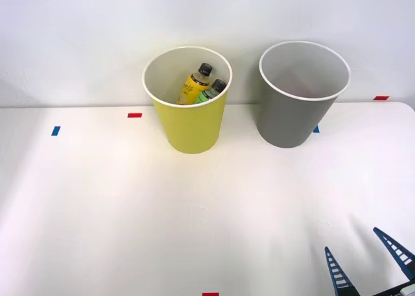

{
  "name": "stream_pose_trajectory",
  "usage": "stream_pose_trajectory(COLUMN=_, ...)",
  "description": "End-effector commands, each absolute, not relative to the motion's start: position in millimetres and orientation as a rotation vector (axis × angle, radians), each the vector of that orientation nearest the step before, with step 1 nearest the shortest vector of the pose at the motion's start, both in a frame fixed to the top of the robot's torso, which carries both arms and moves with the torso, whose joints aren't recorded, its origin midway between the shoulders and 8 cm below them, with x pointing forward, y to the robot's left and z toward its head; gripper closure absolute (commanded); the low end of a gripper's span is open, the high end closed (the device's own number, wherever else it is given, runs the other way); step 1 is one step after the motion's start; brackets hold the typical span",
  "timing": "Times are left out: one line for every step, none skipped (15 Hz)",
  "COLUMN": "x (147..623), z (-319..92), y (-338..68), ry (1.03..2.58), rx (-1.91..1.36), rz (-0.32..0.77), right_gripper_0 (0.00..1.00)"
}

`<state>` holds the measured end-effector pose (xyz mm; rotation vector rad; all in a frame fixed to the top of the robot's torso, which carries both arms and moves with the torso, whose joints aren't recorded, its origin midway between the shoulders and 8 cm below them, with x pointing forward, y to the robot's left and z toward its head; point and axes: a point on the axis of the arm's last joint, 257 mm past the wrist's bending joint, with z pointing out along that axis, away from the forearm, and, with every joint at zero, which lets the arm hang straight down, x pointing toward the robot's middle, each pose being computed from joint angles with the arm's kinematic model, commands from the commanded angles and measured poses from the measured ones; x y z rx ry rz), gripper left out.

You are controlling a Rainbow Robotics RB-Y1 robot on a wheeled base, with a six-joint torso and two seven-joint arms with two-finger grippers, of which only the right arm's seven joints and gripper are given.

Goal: Put cans in the gray bin, plastic bottles in the light green bin

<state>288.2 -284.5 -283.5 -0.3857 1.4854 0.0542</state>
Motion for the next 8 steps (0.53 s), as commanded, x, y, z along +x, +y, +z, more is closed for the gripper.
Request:
stream_pose_trajectory(x=288.3, z=-283.5, y=-284.6, ry=1.485, rx=-0.386, rz=0.054, right_gripper_0=0.0)
stream_pose_trajectory(x=288.3, z=-283.5, y=-284.6, ry=1.485, rx=-0.386, rz=0.054, right_gripper_0=0.0)
stream_pose_trajectory(x=288.3, z=-283.5, y=-284.6, ry=1.485, rx=-0.386, rz=0.054, right_gripper_0=0.0)
stream_pose_trajectory(x=288.3, z=-283.5, y=-284.6, ry=1.485, rx=-0.386, rz=0.054, right_gripper_0=0.0)
stream_pose_trajectory(x=288.3, z=-283.5, y=-284.6, ry=1.485, rx=-0.386, rz=0.054, right_gripper_0=0.0)
stream_pose_trajectory(x=288.3, z=-283.5, y=-284.6, ry=1.485, rx=-0.386, rz=0.054, right_gripper_0=0.0)
stream_pose_trajectory(x=288.3, z=-283.5, y=-284.6, ry=1.485, rx=-0.386, rz=0.054, right_gripper_0=0.0)
stream_pose_trajectory(x=288.3, z=-283.5, y=-284.6, ry=1.485, rx=-0.386, rz=0.054, right_gripper_0=0.0)
